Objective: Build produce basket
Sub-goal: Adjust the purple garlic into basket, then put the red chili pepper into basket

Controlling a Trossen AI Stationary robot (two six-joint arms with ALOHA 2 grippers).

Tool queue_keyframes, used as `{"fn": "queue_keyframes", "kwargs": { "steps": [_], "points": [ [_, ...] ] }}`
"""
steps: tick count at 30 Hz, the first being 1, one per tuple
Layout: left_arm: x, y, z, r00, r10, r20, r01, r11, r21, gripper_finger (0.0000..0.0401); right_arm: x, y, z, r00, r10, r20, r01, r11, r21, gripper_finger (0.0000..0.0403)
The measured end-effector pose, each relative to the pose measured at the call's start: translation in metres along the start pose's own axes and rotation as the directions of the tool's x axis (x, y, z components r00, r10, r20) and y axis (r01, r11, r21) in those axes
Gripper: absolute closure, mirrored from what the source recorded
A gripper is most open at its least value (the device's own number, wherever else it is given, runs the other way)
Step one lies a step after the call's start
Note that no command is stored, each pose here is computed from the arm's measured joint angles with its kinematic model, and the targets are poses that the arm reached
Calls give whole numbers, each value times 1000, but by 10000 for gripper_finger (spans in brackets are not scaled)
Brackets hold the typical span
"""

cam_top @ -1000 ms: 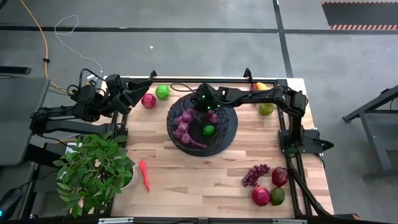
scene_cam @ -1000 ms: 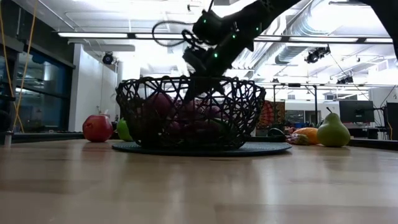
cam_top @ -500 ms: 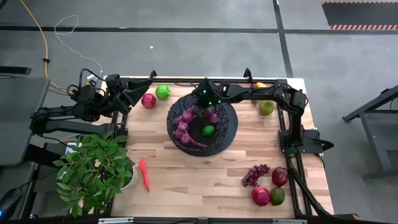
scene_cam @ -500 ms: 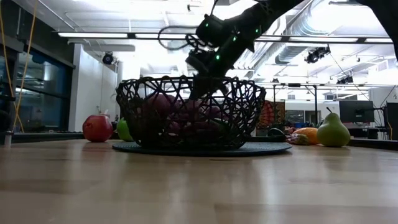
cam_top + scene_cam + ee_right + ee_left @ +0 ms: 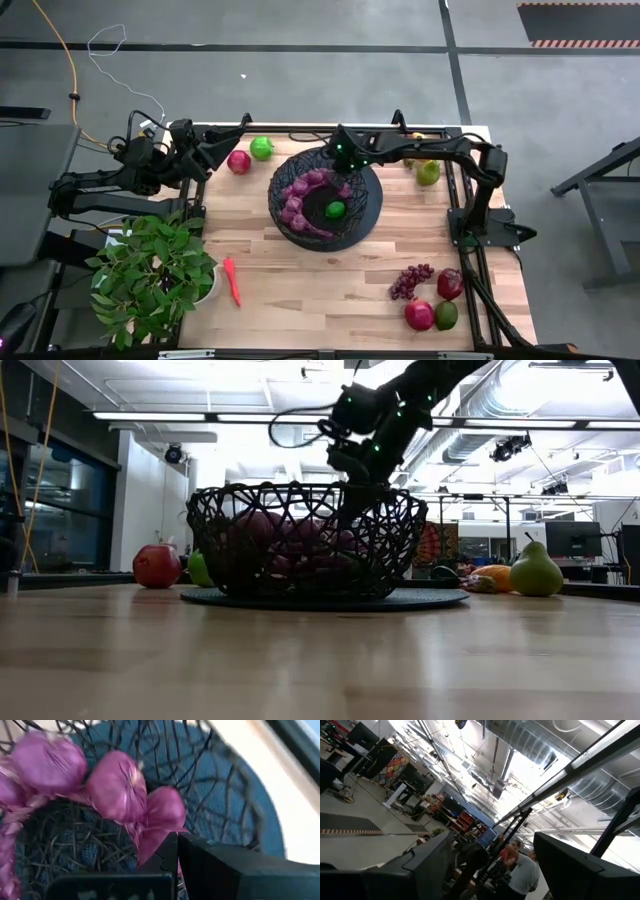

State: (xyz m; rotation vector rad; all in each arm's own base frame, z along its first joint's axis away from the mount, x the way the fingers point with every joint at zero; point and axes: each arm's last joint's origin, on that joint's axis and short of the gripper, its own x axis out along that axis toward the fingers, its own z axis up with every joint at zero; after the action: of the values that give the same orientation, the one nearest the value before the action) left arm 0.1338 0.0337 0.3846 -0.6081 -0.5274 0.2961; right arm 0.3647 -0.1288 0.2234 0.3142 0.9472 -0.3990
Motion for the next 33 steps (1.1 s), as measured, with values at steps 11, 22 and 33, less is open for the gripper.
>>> {"fn": "queue_keyframes", "kwargs": {
  "steps": [11,22,33],
  "points": [
    [0,0,0,1000,4,3,-4,1000,0,130,20,-7,-23,1000,20,2,-20,997,77,403],
    [0,0,0,1000,4,3,-4,1000,2,130,-52,-6,7,979,23,204,-26,1000,11,403],
    [-1,6,-9,994,65,-86,-41,967,252,130,-163,-6,-50,885,104,454,-137,990,41,403]
  ]
}}
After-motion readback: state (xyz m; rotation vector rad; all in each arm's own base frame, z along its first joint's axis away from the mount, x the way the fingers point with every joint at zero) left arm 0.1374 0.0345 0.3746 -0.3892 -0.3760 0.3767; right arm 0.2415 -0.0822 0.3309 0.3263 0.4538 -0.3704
